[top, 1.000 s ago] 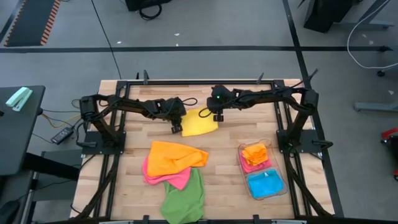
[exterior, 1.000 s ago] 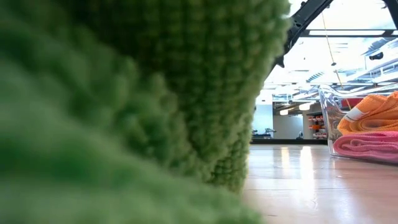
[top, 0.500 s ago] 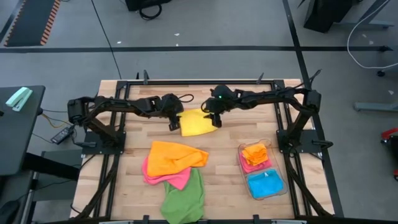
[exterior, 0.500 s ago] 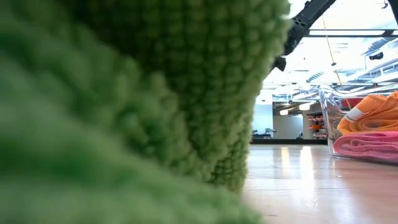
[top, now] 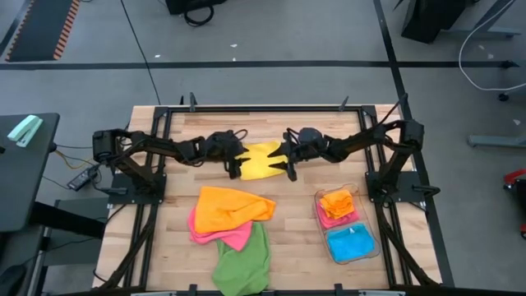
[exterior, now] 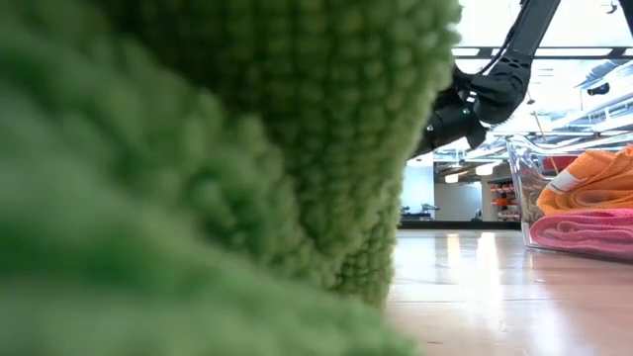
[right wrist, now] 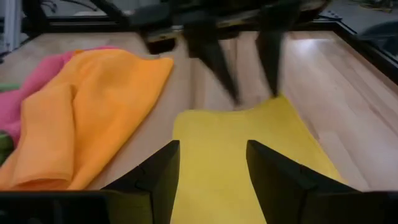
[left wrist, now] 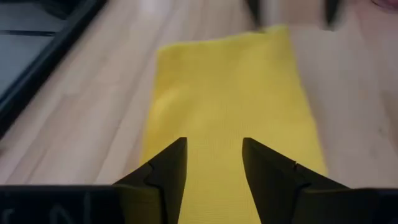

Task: Fold microfiber towels
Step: Fold the yellow towel

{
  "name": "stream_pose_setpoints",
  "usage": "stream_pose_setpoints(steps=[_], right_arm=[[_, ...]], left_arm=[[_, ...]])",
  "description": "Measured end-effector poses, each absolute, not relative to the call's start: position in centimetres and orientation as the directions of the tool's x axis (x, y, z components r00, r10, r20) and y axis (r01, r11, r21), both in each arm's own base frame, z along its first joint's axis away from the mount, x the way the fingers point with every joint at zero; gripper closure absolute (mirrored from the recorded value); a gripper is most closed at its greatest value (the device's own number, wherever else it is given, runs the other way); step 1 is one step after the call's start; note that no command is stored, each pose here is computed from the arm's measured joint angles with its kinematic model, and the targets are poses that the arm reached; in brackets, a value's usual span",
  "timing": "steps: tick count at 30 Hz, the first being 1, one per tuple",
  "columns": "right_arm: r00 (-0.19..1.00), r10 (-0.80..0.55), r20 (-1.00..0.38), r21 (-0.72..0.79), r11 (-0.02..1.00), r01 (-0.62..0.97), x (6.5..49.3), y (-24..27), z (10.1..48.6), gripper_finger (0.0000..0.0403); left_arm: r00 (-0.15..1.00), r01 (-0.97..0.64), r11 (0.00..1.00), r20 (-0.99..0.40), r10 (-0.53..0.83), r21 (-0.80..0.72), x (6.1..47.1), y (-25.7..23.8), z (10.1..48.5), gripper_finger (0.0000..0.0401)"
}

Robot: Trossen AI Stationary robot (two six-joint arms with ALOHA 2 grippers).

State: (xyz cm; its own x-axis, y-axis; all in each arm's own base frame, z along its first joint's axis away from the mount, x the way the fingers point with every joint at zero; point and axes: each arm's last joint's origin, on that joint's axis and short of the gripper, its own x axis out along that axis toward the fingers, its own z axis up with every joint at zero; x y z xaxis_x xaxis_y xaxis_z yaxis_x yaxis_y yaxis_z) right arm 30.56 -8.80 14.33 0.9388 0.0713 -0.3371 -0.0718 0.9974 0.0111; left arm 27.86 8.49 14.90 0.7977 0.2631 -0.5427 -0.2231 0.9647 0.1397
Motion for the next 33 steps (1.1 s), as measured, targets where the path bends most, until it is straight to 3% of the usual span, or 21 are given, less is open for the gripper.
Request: stream_pose_setpoints(steps=[16, 33], right_arm=[[0.930, 0.077, -0.360, 0.011, 0.997, -0.078, 31.4, -9.9, 10.3, 0.0222], [0.910, 0.052, -0.411, 0.025, 0.999, -0.046, 30.9, -11.1, 8.4, 0.0223]], left_arm=[[0.817, -0.271, 0.959, -0.505, 0.277, 0.087, 27.5, 8.7, 11.1, 0.0277], [0.774, -0.296, 0.954, -0.573, 0.270, 0.049, 27.7, 8.8, 8.2, 0.0283]])
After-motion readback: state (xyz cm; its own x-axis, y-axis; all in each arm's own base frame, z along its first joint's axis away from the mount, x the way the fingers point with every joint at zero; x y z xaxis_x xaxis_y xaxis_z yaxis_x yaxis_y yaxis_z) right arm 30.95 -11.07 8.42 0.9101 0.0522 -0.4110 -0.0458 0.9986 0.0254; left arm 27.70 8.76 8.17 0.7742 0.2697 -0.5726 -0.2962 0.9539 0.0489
